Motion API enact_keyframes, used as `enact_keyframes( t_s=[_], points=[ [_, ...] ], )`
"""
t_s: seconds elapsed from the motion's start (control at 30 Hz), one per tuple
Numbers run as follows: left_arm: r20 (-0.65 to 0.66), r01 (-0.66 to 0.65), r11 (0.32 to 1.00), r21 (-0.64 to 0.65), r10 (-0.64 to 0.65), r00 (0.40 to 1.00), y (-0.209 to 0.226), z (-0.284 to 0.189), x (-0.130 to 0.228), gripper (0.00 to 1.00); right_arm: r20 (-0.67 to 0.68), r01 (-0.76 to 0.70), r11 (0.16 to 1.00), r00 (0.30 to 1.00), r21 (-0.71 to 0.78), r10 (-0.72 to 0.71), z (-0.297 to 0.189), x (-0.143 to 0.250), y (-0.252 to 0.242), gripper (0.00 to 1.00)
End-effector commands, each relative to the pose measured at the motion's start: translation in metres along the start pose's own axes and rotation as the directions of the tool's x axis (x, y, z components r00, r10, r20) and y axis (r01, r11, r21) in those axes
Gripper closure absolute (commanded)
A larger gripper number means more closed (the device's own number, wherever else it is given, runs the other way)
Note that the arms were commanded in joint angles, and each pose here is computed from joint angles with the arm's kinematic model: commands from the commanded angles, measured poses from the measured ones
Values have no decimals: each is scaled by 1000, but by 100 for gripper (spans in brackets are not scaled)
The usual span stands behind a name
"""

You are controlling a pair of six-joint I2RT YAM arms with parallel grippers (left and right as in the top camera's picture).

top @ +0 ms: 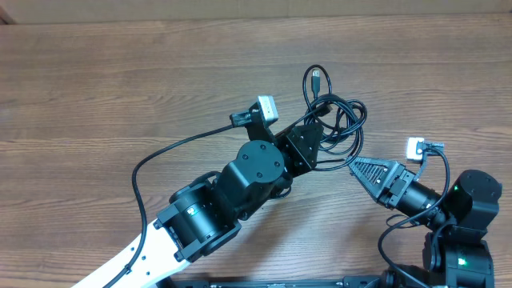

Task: Untangle cables

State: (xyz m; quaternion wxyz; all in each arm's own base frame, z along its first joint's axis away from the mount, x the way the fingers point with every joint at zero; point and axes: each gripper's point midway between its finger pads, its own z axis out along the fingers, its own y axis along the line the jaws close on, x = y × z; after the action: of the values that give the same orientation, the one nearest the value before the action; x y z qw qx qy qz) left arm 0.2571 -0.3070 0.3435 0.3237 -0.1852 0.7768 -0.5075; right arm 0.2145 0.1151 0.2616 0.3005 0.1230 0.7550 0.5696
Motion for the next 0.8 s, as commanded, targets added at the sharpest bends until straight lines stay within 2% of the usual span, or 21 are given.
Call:
enact_keyframes(
  t_s=[0.0, 0.1, 0.27, 0.37, 0.53, 0.77],
  points=[
    [41, 26, 999, 23, -27, 999, -11, -3, -11, 96, -2, -5, 1000, 1000, -10, 5, -1, 0, 3, 18],
    [72, 27, 1000, 15, -28, 997, -10, -3, -16, 96, 9, -9, 1000, 1000, 2, 9, -1, -1, 0, 18],
    [133, 61, 998, 2, -61, 989, -6, -4, -27, 96, 8, -67, 997, 998, 42, 67, -1, 2, -11, 7],
    [131, 57, 998, -24, -54, 990, 0, -3, -25, 96, -20, -51, 999, 999, 10, 51, -1, 6, -4, 5],
    [40, 55, 998, -8, -55, 998, -3, 0, -9, 96, 16, 17, 1000, 1000, -15, -17, -1, -4, 5, 5],
    [-65, 59, 998, 6, -59, 996, -6, 3, 14, 96, 122, 21, 998, 992, 62, -28, -2, -23, -7, 3]
  ],
)
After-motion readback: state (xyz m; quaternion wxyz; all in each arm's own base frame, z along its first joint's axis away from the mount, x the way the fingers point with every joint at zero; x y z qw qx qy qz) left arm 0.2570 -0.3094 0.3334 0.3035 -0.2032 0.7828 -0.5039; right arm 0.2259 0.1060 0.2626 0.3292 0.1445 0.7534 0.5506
